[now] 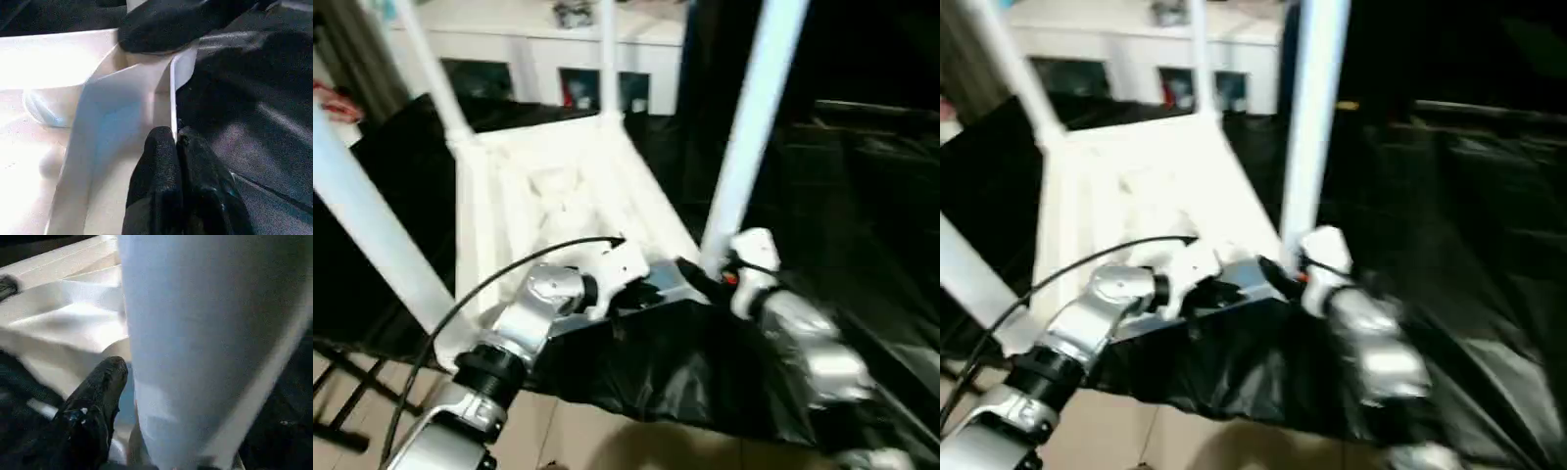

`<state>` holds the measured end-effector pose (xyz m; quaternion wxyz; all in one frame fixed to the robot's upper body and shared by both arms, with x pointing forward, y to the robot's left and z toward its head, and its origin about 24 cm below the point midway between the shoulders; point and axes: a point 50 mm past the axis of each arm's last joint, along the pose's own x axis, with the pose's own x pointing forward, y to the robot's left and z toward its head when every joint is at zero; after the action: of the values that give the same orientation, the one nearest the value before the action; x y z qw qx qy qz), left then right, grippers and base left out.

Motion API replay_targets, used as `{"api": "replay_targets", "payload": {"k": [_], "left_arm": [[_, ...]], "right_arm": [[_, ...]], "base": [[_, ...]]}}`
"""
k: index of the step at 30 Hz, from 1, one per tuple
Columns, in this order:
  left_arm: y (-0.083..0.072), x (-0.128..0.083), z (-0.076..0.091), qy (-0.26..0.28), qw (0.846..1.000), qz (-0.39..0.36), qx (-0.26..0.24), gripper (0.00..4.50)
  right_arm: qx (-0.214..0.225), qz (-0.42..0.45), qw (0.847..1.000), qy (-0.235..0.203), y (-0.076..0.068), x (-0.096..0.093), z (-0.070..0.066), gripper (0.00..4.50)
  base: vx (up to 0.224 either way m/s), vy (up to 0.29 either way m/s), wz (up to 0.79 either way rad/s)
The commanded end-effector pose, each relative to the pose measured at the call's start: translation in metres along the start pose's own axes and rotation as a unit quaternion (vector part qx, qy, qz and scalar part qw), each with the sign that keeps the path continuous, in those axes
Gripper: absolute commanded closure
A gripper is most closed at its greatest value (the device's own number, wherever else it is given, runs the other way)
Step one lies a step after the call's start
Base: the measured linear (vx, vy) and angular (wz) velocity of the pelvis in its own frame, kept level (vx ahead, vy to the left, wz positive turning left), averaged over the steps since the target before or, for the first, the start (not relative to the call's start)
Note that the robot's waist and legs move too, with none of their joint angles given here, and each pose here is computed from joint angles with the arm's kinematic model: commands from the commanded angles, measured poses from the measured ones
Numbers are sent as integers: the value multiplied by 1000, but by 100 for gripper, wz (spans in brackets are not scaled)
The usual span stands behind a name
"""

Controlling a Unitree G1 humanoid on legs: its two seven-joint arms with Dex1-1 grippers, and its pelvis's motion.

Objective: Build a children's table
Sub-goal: Rotate leg to tighten, then rotate table base

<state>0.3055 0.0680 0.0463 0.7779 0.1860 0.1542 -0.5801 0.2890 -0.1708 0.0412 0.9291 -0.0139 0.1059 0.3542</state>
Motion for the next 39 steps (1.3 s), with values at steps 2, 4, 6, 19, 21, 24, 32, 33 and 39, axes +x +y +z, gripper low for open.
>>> {"api": "replay_targets", "payload": {"k": [2, 4, 6, 19, 21, 24, 32, 33, 39], "left_arm": [[-2, 3, 7, -12, 1000, -4, 18, 450], [-3, 2, 4, -10, 1000, -5, 16, 450], [-4, 2, 3, -10, 1000, -7, 14, 450], [-12, -12, 6, -51, 998, -1, -36, 388], [-14, -19, 10, -68, 996, 2, -52, 373], [-18, -32, 11, -80, 995, 23, -63, 346], [-48, -61, -6, -93, 986, 66, -119, 296], [-50, -62, -7, -92, 986, 65, -122, 282], [-78, -87, -18, -78, 984, 22, -160, 243]], "right_arm": [[5, 72, 997, -2, -2, -25, 5, 134], [-7, 94, 995, 18, -10, -49, 7, 134], [-5, 100, 995, 29, -15, -63, 9, 134], [26, 167, 985, 35, 15, -63, 9, 133], [29, 180, 983, 27, 22, -53, 9, 133], [20, 165, 986, 14, 26, -33, 9, 133], [12, 83, 996, -3, 16, -1, 16, 133], [11, 80, 997, -2, 15, 0, 16, 133], [15, -27, 999, -7, -7, 20, 17, 133]], "base": [[0, 0, 0], [0, 0, 0], [0, 0, 0], [0, 0, 0], [0, 0, 0], [0, 0, 0], [0, 0, 0], [0, 0, 0], [0, 0, 0]]}}
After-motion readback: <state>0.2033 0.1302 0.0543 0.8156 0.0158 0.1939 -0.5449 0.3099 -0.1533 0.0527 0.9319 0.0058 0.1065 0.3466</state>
